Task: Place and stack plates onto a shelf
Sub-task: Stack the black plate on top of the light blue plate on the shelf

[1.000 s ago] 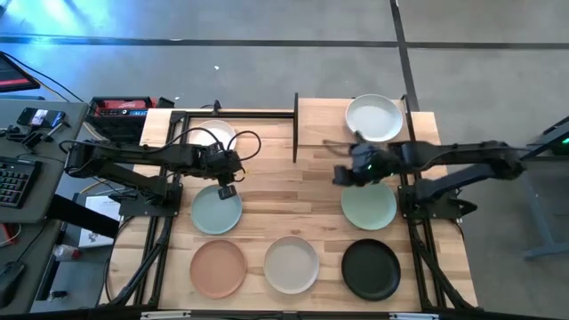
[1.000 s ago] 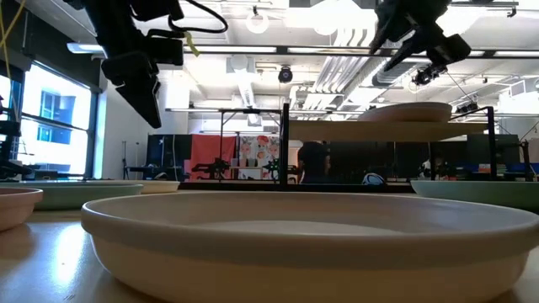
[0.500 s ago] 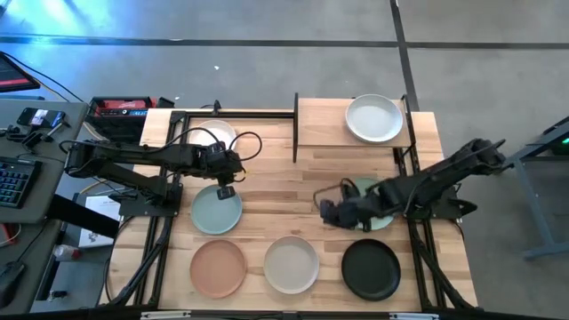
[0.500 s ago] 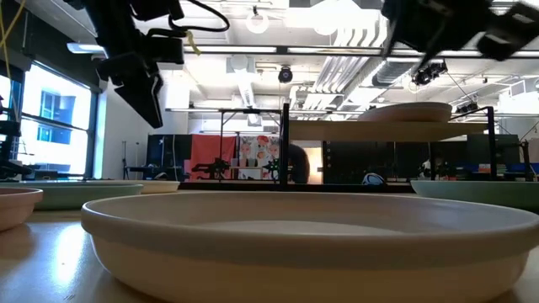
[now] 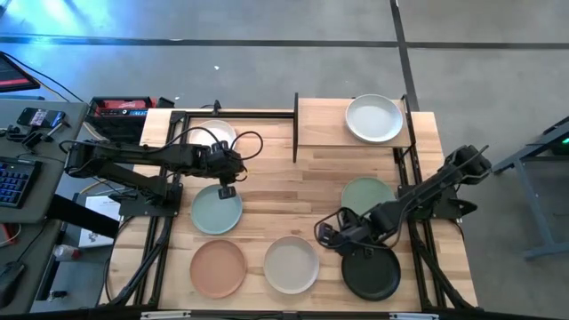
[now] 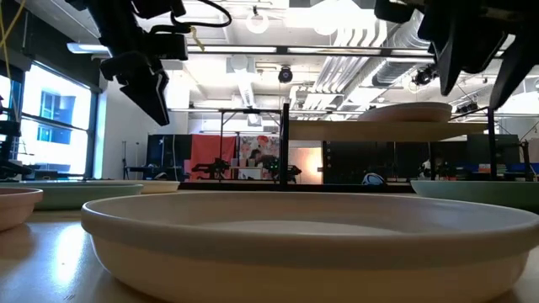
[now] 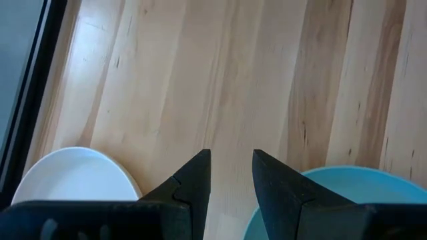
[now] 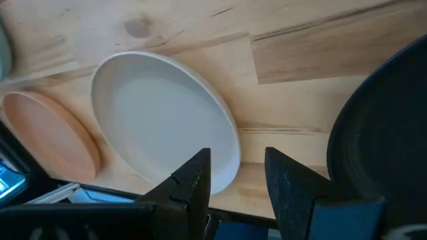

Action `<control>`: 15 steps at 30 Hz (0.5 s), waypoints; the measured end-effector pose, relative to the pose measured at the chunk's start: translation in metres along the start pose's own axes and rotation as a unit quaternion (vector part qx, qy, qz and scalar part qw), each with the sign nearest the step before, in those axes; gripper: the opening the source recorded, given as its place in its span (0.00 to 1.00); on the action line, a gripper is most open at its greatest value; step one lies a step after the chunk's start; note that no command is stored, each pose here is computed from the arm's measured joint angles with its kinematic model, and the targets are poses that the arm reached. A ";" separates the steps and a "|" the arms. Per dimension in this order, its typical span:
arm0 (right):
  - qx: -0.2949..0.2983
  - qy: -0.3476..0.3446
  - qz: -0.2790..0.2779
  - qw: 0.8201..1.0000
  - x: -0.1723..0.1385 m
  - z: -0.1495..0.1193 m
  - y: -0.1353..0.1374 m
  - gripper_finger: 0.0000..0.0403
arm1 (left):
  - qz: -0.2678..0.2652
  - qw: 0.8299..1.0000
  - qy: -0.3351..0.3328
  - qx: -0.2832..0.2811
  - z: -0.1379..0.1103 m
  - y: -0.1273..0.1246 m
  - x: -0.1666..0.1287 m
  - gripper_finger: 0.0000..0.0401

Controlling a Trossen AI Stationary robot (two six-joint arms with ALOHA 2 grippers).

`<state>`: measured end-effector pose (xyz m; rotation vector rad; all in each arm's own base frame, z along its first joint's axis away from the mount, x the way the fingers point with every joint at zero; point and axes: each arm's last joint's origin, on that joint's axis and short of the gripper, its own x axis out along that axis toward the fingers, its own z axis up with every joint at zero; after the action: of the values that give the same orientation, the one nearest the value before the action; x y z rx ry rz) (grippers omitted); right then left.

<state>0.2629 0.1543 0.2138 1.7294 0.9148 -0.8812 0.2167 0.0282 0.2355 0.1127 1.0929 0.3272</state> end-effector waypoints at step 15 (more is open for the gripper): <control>-0.034 0.004 -0.059 0.998 0.005 0.003 -0.007 0.30 | 0.000 0.999 0.000 -0.037 0.000 0.000 0.000 0.25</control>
<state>0.2587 0.1546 0.2054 1.6354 1.0486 -0.9099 0.2167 0.0282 0.2355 0.0459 1.0797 0.3677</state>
